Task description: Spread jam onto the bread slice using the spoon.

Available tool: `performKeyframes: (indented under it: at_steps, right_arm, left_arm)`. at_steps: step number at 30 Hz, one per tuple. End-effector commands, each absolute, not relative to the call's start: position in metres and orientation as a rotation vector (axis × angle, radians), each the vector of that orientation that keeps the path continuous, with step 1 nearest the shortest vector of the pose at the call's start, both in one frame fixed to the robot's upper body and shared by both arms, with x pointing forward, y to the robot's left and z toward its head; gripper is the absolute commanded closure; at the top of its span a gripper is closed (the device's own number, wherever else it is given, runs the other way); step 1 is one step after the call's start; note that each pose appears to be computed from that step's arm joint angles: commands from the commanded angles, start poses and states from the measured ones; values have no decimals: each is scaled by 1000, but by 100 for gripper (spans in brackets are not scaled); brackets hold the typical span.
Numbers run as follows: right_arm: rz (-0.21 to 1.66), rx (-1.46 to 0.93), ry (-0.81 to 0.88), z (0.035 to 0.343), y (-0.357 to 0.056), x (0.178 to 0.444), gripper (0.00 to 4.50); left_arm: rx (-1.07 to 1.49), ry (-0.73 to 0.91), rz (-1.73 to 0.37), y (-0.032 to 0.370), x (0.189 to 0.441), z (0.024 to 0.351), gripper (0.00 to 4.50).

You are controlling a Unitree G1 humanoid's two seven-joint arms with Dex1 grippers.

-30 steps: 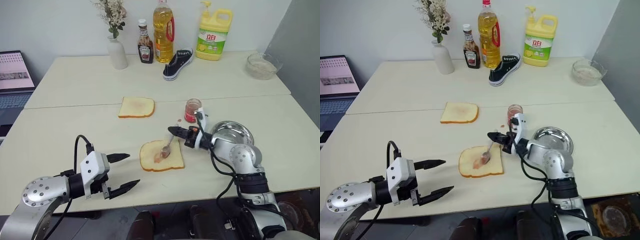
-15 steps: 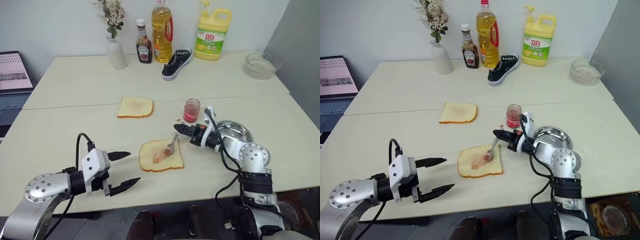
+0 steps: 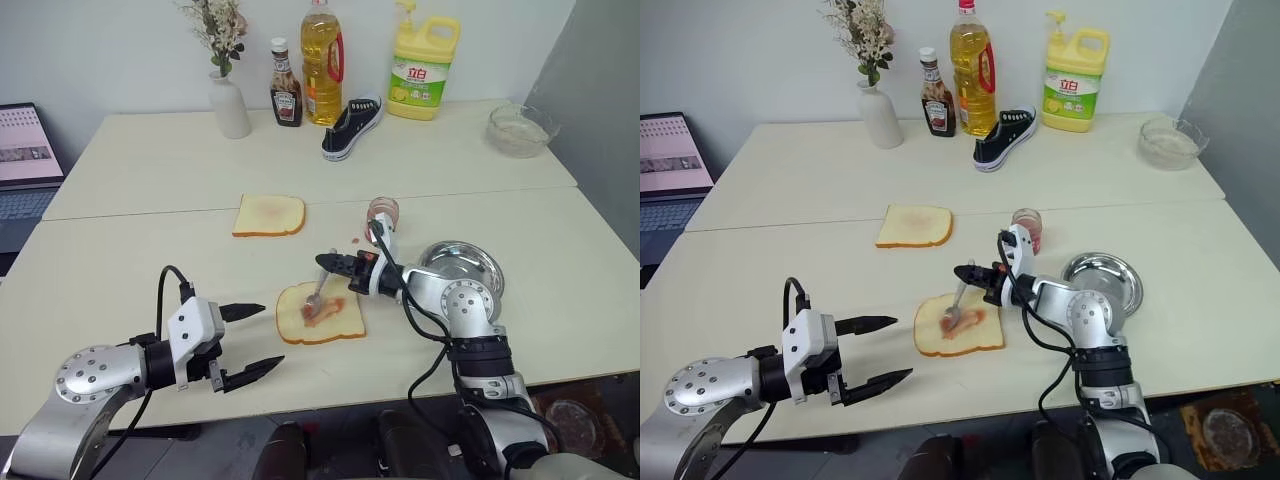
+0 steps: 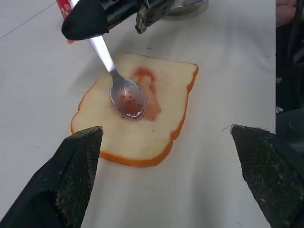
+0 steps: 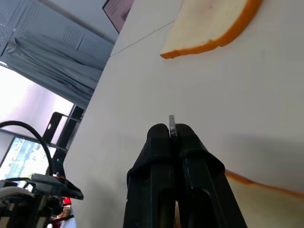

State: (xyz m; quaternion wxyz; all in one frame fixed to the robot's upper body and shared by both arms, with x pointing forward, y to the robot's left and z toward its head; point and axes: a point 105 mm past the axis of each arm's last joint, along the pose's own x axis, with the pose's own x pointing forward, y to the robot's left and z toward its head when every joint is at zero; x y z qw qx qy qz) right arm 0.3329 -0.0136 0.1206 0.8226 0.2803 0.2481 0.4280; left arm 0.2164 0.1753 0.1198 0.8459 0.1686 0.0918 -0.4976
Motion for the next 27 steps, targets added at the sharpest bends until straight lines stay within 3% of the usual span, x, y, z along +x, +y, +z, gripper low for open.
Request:
performKeyframes:
  at_steps: [1,10,17,20,27]
  right_arm:
    - [895,554,494,124,-31,332,447]
    - [842,544,482,126,-55,333,447]
    - [866,649,339,182,-48,337,447]
    - [861,695,239,218,-51,338,447]
    - [720,698,122,242,-90,325,447]
  left_arm:
    - [378,160,-1059,171,216,127,0]
    - [372,143,-1078,166,220,126,0]
    - [384,117,-1092,166,232,134,0]
    - [408,98,-1120,165,246,153,0]
    - [464,88,-1306,133,258,193,0]
